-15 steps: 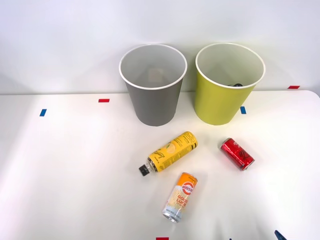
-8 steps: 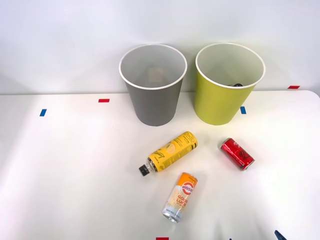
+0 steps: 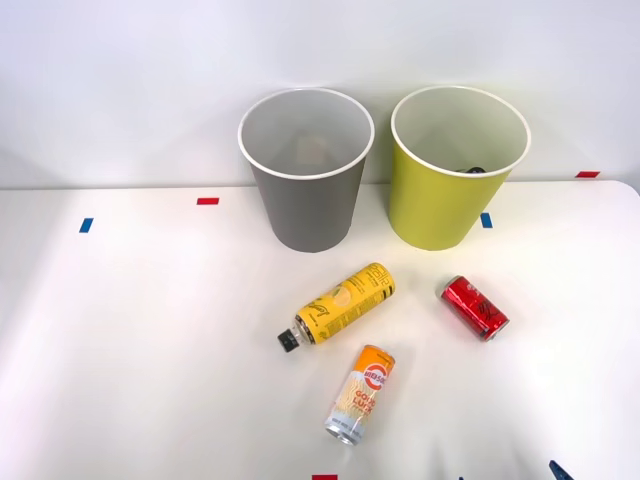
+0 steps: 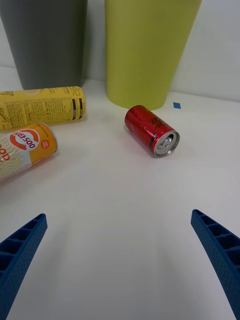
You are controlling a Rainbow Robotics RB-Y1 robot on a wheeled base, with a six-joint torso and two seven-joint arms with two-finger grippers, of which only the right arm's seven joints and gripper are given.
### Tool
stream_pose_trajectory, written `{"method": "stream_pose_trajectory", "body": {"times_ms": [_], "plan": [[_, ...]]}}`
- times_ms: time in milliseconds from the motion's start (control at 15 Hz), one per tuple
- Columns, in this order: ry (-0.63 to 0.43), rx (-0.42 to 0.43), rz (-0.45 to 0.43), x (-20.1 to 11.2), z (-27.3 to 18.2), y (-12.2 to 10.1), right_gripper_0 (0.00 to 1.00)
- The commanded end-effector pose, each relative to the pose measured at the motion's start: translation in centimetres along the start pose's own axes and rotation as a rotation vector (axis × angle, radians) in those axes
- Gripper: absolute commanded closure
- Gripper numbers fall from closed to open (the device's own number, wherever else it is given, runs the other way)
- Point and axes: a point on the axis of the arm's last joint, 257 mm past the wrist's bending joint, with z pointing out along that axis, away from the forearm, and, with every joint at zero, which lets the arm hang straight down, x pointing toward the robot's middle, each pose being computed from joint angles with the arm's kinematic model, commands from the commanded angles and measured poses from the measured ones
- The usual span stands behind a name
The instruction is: Put cans in the gray bin, plastic bottles in the light green bin
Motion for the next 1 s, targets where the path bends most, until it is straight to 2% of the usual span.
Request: {"method": "stream_pose_trajectory", "body": {"times_ms": [67,1000], "plan": [[0.0,0.0,0.0,0.0,0.0,0.0,0.0],[0.0,0.0,0.0,0.0,0.0,0.0,0.0]]}}
